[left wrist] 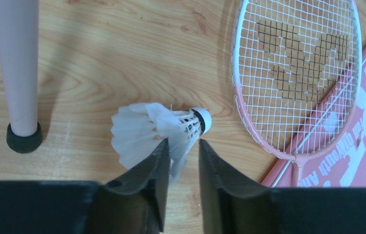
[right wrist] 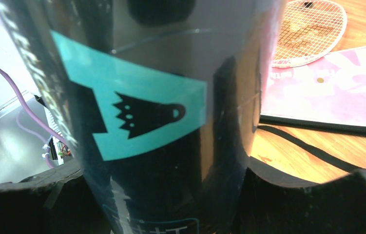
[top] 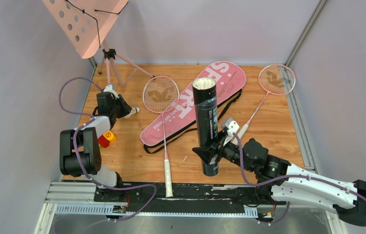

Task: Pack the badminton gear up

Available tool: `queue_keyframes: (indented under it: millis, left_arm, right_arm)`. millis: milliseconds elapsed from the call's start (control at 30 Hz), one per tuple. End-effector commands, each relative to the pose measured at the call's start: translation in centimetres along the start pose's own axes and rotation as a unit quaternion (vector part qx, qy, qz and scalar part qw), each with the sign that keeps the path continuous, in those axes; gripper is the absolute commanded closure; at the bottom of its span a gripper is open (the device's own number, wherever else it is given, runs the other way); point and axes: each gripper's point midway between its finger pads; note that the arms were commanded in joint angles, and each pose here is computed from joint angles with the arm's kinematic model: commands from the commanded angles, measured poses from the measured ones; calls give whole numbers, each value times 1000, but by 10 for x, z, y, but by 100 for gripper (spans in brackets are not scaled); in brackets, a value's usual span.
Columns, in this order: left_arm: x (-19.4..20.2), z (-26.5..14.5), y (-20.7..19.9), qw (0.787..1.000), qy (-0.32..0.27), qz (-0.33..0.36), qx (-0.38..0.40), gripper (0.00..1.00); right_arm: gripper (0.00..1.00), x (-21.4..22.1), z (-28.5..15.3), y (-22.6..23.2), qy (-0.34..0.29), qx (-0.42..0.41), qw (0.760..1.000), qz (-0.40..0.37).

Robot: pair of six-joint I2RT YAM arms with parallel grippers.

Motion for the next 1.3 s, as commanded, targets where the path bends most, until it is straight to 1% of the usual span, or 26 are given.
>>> queue_keyframes:
  millis: [0,33,67,100,167,200,267,300,333,367,400,433,467,500,533,567,600,633,667,700,800,833,900,967,1100,1267]
  left_arm:
    - [-25,-3,-10,999,-36,1,25,72]
    - [-24,-4,-11,999,-36,1,27,80]
    - [-25,-7,-14,999,-37,2,34,83]
    - [-24,-9,-17,999,-37,3,40,90]
    - [-26,-18,-26,998,-35,9,59,98]
    - [-27,-25,-31,997,-34,10,69,100]
    - [-31,-39,-40,996,-32,10,84,100]
    - [-40,-50,-47,995,-44,13,90,100]
    - [-33,-57,-48,995,-27,7,91,100]
    - [-42,-69,-54,995,-38,11,95,100]
    - [-35,-76,-55,995,-19,8,94,100]
    - [-43,-89,-61,994,-31,17,100,100]
    - [-38,-97,-64,994,-17,16,104,100]
    - [-43,-110,-69,993,-29,26,111,100]
    - [-35,-118,-72,993,-13,25,116,100]
    - [-39,-131,-78,992,-24,34,123,100]
    - [-31,-139,-81,991,-10,32,127,100]
    - [-33,-152,-87,990,-22,43,135,100]
    - [-26,-161,-91,989,-10,45,143,100]
    - [-27,-175,-96,987,-22,57,150,100]
    - [-14,-204,-104,985,-8,73,159,100]
    - [-14,-215,-106,983,-17,83,161,100]
    - [-3,-234,-106,983,-4,89,159,100]
    - [1,-251,-108,981,-8,104,162,100]
    - [5,-280,-117,975,-25,130,180,100]
    - [0,-308,-130,964,-36,159,209,100]
  right_arm:
    - [81,-35,-4,11,-60,-18,998,8]
    - [81,-35,-4,11,-61,-18,998,8]
    - [81,-36,-4,11,-61,-17,998,8]
    - [81,-36,-5,11,-60,-17,998,7]
    - [81,-34,-5,9,-56,-13,998,7]
    - [81,-33,-5,8,-54,-9,999,6]
    - [81,-30,-5,3,-50,1,999,1]
    - [82,-28,-4,1,-48,3,999,-6]
    - [82,-26,-4,0,-48,4,999,-15]
    - [82,-25,-3,-1,-47,4,999,-24]
    - [82,-25,-2,-2,-47,5,998,-33]
    - [81,-24,-1,-3,-47,6,998,-40]
    - [81,-24,0,-4,-46,8,998,-48]
    - [81,-25,2,-4,-44,9,997,-58]
    - [81,-22,5,-5,-37,10,997,-74]
    - [80,-22,8,-4,-31,8,996,-87]
    - [80,-20,11,-3,-25,3,994,-103]
    - [80,-18,15,0,-17,-5,993,-116]
    - [80,-16,18,0,-10,-10,990,-144]
    - [81,-15,22,1,-3,-13,987,-162]
    - [81,-14,30,-2,8,-9,979,-205]
    - [80,-14,32,-4,10,-6,974,-225]
    - [80,-13,35,-14,16,13,964,-266]
    - [80,-13,35,-28,26,42,950,-307]
    - [80,-11,33,-51,56,81,912,-398]
    - [80,3,33,-69,97,93,862,-489]
Point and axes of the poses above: each gripper's point midway between its finger pads, its own z axis out along the fingers, its own y axis along the line the jaws close on, x = y × z, and after that the axes turned 7 degrees about z, right-handed
